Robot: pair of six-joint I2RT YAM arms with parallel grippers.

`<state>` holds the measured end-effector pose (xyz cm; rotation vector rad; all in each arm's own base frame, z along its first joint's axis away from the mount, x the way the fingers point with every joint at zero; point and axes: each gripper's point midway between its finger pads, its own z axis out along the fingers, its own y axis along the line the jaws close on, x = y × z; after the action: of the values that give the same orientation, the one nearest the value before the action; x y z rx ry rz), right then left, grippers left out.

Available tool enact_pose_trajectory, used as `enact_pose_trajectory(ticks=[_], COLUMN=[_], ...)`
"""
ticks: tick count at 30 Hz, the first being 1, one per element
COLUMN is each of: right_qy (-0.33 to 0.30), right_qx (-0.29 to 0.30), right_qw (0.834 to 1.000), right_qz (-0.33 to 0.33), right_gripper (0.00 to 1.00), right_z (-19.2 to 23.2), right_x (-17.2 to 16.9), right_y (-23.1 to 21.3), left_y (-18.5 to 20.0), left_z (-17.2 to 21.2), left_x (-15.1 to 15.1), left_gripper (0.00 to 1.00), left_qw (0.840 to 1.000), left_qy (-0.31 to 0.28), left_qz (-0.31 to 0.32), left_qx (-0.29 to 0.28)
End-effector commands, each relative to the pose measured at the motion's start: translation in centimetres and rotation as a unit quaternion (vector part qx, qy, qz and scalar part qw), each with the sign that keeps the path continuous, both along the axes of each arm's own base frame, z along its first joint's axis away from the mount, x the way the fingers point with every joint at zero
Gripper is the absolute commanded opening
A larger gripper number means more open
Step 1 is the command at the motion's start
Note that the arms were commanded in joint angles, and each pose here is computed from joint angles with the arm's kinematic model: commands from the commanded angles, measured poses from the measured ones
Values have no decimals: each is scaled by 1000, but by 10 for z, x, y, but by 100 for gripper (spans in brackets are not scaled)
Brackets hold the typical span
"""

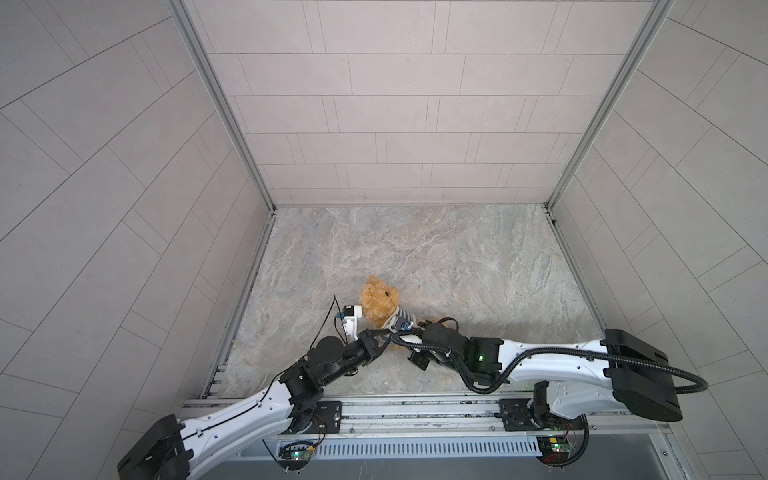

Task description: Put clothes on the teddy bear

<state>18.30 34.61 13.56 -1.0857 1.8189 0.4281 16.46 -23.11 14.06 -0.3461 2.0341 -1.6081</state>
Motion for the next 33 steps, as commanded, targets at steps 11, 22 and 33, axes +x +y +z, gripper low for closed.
enact_pose_trajectory(ticks=[11,22,33], right_qy=[-36,-32,-35], right_qx=[-31,-4,92], right_qw=[997,999,995], right_qz=[-58,-34,-3], right_gripper=[8,31,41], right_z=[-25,-21,15], right_x=[9,7,-4], right_y=[-58,-39,-27], left_y=[8,2,-2], left_z=[48,44,47], left_x=[3,0,-2], left_gripper=[0,0,0], left_qw=[994,995,995], left_qy=[-45,-40,-42], left_qz=[28,18,7], left_qx=[-93,-88,-91])
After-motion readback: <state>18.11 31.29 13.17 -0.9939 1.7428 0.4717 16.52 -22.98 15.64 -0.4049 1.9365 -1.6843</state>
